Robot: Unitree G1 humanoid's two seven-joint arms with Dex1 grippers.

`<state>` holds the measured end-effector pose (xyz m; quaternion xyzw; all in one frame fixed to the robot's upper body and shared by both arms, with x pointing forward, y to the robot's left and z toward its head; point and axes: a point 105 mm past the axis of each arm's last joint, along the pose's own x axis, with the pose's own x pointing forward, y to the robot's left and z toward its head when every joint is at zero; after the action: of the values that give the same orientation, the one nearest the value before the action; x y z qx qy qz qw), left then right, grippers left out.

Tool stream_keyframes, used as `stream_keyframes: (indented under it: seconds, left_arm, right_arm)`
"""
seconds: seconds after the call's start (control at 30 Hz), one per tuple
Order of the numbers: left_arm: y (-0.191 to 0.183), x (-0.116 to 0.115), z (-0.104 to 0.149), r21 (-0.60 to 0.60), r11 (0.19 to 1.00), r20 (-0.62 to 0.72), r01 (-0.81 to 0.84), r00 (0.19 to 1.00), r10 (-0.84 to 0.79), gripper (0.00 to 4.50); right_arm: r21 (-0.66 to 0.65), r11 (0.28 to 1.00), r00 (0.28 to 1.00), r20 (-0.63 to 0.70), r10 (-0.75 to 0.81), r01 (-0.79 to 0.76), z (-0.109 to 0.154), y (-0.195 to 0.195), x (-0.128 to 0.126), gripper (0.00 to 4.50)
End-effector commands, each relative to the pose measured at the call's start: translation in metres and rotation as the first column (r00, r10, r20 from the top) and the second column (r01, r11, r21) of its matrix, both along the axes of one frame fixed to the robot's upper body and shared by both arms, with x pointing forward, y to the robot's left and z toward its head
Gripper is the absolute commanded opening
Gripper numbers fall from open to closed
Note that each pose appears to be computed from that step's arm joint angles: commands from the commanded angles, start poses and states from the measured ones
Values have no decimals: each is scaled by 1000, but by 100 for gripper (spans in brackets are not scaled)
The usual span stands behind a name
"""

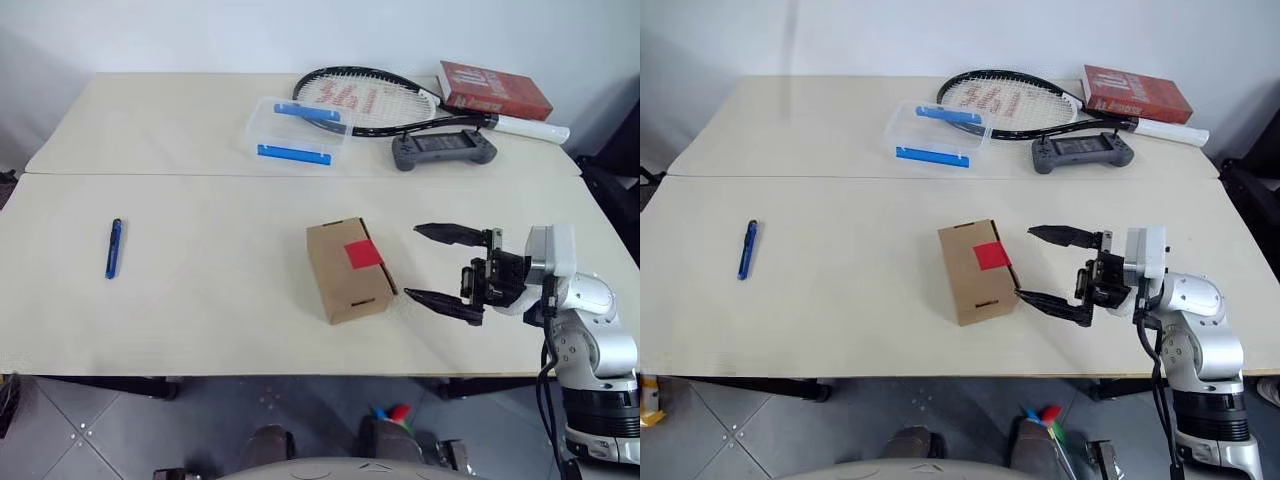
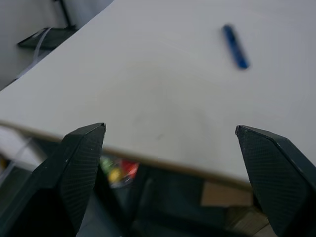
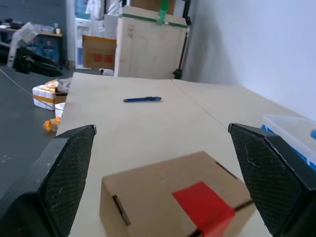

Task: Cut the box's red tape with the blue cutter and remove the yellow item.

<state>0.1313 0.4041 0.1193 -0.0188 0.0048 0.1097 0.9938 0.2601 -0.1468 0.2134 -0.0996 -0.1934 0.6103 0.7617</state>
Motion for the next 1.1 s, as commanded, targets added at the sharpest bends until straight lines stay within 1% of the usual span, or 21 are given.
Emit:
stream_keyframes:
  seconds: [0.03, 0.07, 0.1, 0.13, 0.23, 0.27, 0.3, 0.37, 0.47, 0.57, 0.67, 0.7, 0.8, 0.83, 0.93, 1.0, 1.1]
  left_arm:
    - [-5, 53, 25, 66, 998, -13, -13, 1000, 14, 447]
    - [-8, 68, 26, 65, 998, -36, -21, 999, 23, 447]
    - [-13, 82, 31, 41, 999, -21, -25, 999, 26, 447]
    - [-15, 94, 32, -6, 999, -14, -48, 999, 48, 447]
    - [-22, 127, 38, -50, 994, 3, -101, 995, 101, 447]
    - [-29, 140, 39, -55, 995, 3, -86, 996, 87, 447]
    - [-34, 149, 37, -62, 995, -16, -77, 997, 76, 447]
    - [-40, 162, 32, -59, 996, -43, -74, 997, 71, 447]
    - [-43, 172, 20, -38, 997, -104, -70, 992, 66, 447]
    - [-39, 176, 10, -84, 992, -129, -96, 988, 84, 447]
    - [-33, 182, -2, -53, 992, -193, -117, 976, 105, 447]
    - [-33, 184, -5, -49, 993, -212, -109, 972, 96, 447]
    - [-44, 190, -16, -117, 992, -261, -39, 965, 7, 447]
    - [-45, 190, -19, -123, 992, -280, -38, 960, 2, 447]
    - [-40, 186, -26, -99, 993, -330, -63, 944, 27, 385]
    - [-39, 183, -35, -87, 994, -364, -60, 931, 24, 331]
    - [-41, 178, -46, -116, 991, -380, -60, 925, 12, 242]
  right_arm:
    - [-34, 998, 999, 11, 51, -51, 10, -2, -5, 450]
    - [-62, 996, 998, -14, 69, -70, 7, -2, -6, 450]
    - [-76, 993, 996, -18, 84, -85, 6, -1, -7, 450]
    - [-80, 992, 995, -22, 93, -94, 6, 0, -8, 450]
    - [-71, 992, 994, -21, 105, -106, 7, 5, -10, 450]
    - [-69, 992, 994, -16, 107, -108, 8, 7, -10, 450]
    - [-66, 992, 994, -11, 105, -106, 8, 8, -10, 450]
    - [-71, 992, 994, -10, 106, -107, 8, 10, -11, 450]
    - [-68, 993, 996, -5, 92, -92, 8, 10, -11, 450]
    - [-62, 995, 997, 0, 75, -75, 9, 10, -10, 450]
    - [-51, 997, 998, -2, 57, -57, 8, 10, -12, 450]
    - [-49, 998, 999, -2, 50, -50, 7, 10, -13, 450]
    - [-32, 999, 1000, 2, 27, -27, 8, 11, -13, 450]
    - [-29, 999, 1000, 3, 24, -24, 8, 11, -13, 450]
    - [-22, 1000, 1000, 5, 17, -17, 8, 12, -14, 450]
    - [-18, 1000, 1000, 6, 10, -10, 8, 13, -14, 450]
    - [-15, 1000, 1000, 7, 3, -3, 8, 13, -15, 450]
